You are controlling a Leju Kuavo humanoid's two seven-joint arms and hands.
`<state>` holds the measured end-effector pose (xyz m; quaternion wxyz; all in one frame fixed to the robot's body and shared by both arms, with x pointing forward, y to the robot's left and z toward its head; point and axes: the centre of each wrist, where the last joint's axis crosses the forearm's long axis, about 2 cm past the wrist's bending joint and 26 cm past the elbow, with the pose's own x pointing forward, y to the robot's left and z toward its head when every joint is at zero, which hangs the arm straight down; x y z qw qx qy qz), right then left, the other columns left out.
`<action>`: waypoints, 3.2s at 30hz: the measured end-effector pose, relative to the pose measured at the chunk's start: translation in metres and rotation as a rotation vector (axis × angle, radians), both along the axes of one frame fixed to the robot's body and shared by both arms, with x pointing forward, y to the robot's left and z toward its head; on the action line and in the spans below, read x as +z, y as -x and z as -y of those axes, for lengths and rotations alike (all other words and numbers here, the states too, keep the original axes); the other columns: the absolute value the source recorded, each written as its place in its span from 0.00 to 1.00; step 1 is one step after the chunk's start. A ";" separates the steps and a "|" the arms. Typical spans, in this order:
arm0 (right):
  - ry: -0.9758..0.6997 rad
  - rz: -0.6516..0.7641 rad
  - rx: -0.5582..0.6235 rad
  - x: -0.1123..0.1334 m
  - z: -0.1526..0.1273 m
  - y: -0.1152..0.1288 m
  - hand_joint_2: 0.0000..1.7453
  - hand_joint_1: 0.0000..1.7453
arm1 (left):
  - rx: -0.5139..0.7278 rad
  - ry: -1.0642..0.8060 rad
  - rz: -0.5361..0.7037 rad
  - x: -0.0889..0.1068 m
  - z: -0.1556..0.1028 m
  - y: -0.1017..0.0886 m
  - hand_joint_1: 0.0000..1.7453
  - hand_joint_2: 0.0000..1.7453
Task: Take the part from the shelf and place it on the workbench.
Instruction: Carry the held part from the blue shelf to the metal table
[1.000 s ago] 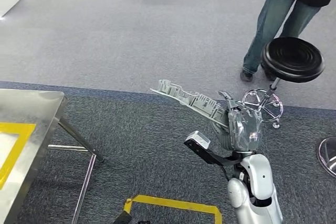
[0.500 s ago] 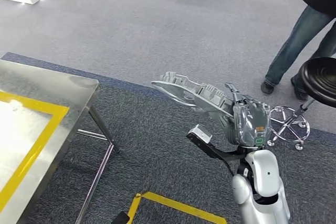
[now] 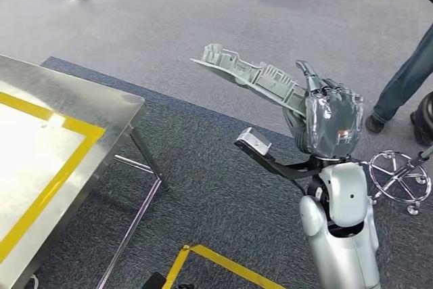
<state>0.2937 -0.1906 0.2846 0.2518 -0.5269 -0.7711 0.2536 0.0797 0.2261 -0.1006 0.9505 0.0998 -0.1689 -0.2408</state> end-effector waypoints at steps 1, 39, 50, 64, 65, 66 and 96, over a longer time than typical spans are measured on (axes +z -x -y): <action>0.000 0.005 0.001 0.002 -0.001 0.000 1.00 1.00 | 0.000 0.000 0.000 0.000 0.000 0.000 0.00 1.00; 0.032 0.000 -0.017 0.010 -0.003 -0.011 1.00 1.00 | 0.044 -0.012 -0.026 -0.001 -0.005 0.005 0.00 1.00; 0.023 -0.034 -0.044 0.003 0.003 -0.016 1.00 1.00 | 0.044 -0.011 -0.028 -0.001 -0.004 0.005 0.00 1.00; 0.024 -0.044 -0.057 0.001 0.007 -0.020 1.00 1.00 | 0.040 -0.010 -0.026 -0.001 -0.004 0.004 0.00 1.00; 0.025 -0.048 -0.058 0.000 0.007 -0.020 1.00 1.00 | 0.040 -0.010 -0.026 -0.001 -0.004 0.004 0.00 1.00; 0.025 -0.051 -0.059 0.000 0.007 -0.021 1.00 1.00 | 0.040 -0.009 -0.027 -0.001 -0.004 0.004 0.00 1.00; 0.043 -0.059 -0.070 -0.002 0.011 -0.026 1.00 1.00 | 0.006 -0.014 -0.025 0.000 -0.001 0.000 0.00 1.00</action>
